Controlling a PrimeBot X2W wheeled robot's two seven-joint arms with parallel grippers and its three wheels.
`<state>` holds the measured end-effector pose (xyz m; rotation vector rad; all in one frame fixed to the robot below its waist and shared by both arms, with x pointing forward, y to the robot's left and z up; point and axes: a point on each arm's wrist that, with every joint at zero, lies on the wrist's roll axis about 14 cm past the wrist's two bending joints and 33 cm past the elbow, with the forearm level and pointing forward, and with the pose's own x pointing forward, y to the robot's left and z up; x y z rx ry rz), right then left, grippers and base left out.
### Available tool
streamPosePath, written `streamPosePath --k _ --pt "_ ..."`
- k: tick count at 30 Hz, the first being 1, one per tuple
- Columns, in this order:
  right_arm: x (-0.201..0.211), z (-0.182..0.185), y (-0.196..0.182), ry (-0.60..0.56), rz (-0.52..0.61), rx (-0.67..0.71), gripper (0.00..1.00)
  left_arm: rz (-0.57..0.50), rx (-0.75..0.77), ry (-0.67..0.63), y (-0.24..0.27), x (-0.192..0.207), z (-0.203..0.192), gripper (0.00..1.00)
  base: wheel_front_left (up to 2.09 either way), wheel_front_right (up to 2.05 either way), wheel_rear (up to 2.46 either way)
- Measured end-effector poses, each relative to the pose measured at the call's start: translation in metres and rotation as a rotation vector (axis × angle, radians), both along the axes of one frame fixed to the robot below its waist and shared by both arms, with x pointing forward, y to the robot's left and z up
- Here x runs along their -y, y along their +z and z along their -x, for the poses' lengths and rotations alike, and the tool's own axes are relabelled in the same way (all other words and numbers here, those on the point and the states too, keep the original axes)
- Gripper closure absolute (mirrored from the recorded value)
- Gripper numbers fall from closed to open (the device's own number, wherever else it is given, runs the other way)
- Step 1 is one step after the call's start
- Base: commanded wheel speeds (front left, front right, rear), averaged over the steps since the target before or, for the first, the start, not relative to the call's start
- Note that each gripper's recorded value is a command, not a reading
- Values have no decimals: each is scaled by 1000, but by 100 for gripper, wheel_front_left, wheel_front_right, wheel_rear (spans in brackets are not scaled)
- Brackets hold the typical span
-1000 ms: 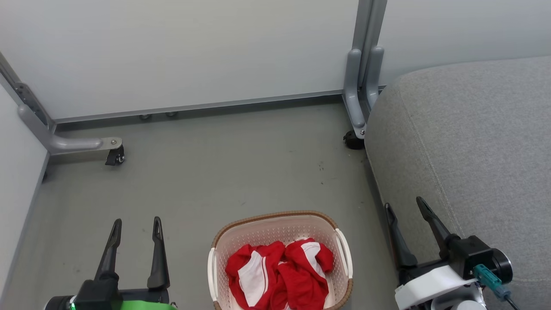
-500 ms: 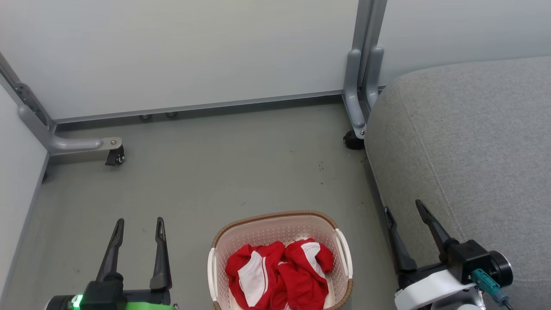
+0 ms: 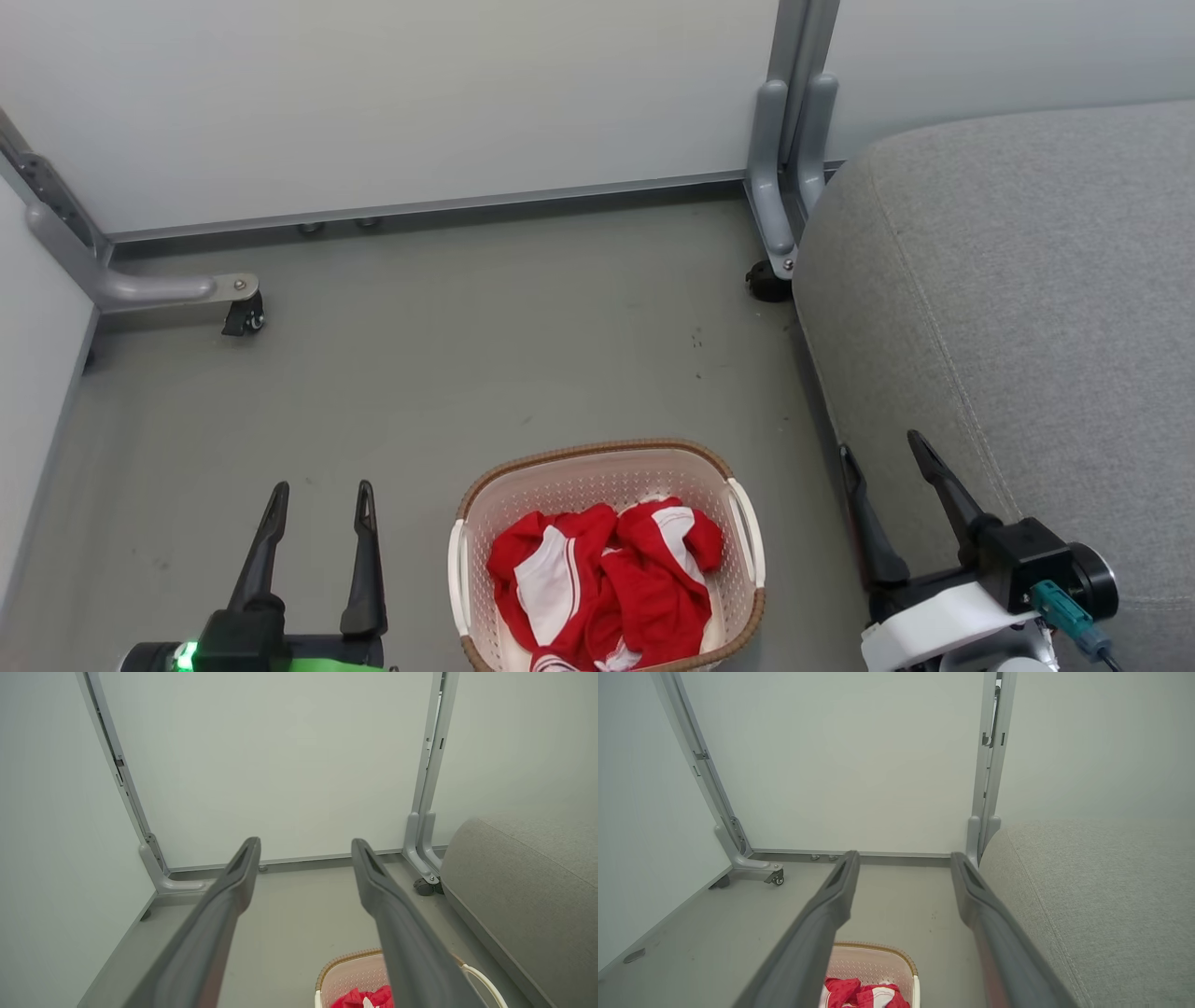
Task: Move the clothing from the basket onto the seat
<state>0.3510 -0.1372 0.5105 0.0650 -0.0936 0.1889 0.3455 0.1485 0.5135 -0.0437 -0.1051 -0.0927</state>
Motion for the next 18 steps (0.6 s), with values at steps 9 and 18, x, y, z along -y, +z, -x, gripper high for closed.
streamPosePath --k 9,18 --pt "2 -26 -8 -3 15 -19 0 13 -79 -57 -26 15 -21 0 0 0 0" --pt "1 -73 -25 4 62 -37 0 -28 -309 -270 -107 63 -48 0 0 0 0"
